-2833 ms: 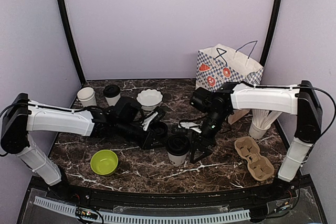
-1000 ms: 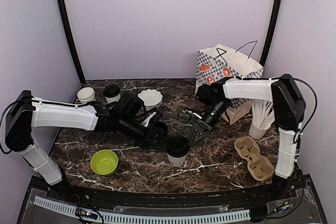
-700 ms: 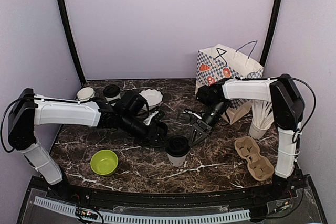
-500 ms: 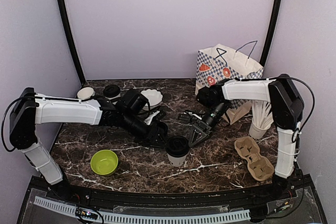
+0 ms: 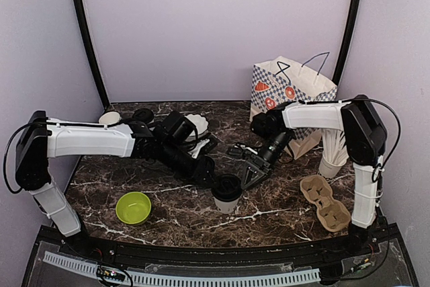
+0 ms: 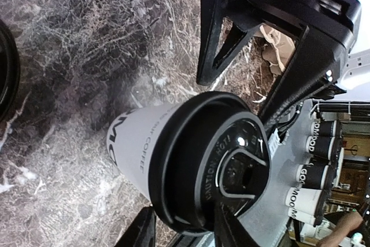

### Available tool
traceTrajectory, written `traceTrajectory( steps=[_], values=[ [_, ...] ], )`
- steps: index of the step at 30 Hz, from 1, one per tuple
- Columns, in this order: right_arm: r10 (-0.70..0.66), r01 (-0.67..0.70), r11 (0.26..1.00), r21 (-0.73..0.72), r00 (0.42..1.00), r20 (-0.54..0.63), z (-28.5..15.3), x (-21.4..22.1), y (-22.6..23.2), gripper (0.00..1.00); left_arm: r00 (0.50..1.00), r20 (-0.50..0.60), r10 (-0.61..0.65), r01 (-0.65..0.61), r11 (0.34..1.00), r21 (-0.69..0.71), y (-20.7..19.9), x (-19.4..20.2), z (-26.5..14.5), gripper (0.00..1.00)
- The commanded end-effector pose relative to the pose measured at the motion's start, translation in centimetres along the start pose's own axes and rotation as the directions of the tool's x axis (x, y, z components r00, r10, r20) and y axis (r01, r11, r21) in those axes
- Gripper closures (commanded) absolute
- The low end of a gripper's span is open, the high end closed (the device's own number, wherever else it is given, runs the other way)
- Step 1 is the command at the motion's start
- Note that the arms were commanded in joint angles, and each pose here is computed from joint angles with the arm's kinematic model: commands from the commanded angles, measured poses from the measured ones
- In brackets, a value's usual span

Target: Pack the takeout coffee

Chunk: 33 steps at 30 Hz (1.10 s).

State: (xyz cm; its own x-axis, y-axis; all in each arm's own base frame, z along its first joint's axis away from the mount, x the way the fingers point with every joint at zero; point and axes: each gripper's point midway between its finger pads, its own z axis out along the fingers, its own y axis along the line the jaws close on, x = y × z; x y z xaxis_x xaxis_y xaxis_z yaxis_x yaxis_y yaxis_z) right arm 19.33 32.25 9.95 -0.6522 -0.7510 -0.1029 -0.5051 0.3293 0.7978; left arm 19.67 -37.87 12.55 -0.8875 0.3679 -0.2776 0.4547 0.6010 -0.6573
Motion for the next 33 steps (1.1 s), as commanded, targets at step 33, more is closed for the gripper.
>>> traceTrajectory(
  steps=[33],
  values=[
    [-0.162, 0.162, 0.986, 0.041, 0.987, -0.006, 0.5, -0.3, 0.6, 0.34, 0.99, -0.014, -0.138, 0.139, 0.99, 0.032, 0.8, 2.8, 0.5, 0.67]
  ],
)
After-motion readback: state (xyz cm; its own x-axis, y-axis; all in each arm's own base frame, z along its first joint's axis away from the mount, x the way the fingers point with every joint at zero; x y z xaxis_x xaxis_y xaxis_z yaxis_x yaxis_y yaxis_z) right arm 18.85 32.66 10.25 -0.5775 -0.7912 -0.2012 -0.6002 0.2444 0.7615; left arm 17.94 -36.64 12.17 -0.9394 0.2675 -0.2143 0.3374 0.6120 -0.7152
